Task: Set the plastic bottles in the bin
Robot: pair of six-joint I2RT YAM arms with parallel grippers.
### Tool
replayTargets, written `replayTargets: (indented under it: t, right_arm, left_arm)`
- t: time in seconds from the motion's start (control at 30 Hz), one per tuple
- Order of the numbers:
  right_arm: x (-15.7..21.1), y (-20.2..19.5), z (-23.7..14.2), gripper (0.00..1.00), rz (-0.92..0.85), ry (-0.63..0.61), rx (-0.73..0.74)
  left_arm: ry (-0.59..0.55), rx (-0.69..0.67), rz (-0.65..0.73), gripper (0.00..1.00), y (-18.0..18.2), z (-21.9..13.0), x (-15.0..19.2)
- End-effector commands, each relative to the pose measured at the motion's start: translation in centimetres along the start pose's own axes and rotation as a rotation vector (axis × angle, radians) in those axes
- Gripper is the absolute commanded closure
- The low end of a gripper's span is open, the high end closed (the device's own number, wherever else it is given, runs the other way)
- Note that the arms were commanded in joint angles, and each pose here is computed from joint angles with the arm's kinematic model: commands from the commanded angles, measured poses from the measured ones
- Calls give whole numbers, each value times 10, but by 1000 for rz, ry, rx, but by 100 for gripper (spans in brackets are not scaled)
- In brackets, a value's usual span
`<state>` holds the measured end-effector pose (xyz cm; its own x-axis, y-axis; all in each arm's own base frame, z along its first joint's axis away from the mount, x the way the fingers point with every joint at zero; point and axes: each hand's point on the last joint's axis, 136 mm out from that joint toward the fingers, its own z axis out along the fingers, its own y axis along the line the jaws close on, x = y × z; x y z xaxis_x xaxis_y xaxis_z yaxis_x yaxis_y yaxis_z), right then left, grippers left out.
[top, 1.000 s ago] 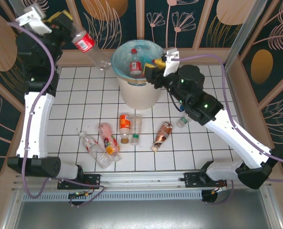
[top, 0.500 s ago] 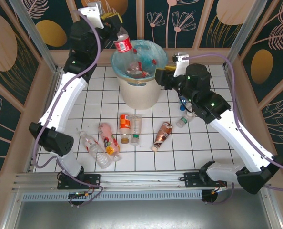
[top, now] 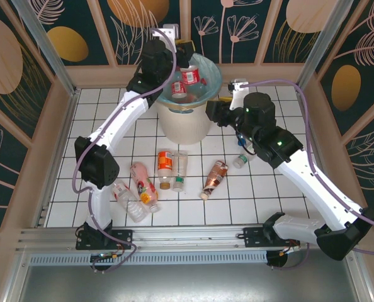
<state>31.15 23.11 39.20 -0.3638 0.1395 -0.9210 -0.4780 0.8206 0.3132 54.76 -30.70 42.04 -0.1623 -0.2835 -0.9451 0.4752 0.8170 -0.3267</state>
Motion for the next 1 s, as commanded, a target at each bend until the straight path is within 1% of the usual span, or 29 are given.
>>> replayTargets:
  t: [0.0,0.1,0.23,0.43,0.57,0.67,0.77,0.87,0.97]
  right_arm:
    - [-6,-3,-5,53,15,-35,6]
    - [-4,-5,-4,53,17,-37,12]
    - [1,-6,-2,53,30,-29,10]
    - [7,-5,0,53,42,-16,1]
    - [7,-5,0,53,42,-15,2]
    - [7,-5,-1,53,46,-15,-2]
    - [8,-4,-3,53,52,-15,-6]
    - [9,-6,-7,53,54,-24,-2]
    - [9,-7,-10,53,55,-33,-1]
  left_arm:
    - [17,16,30,100,-3,1,13]
    - [100,-6,53,100,7,5,48]
    - [183,9,85,100,13,4,87]
    - [284,34,145,100,19,-4,127]
    - [310,35,167,100,23,-8,139]
    - [320,54,178,100,20,-11,140]
    - [310,106,209,100,12,-23,141]
    - [291,191,266,100,-1,-38,141]
    - [305,200,305,98,0,-48,146]
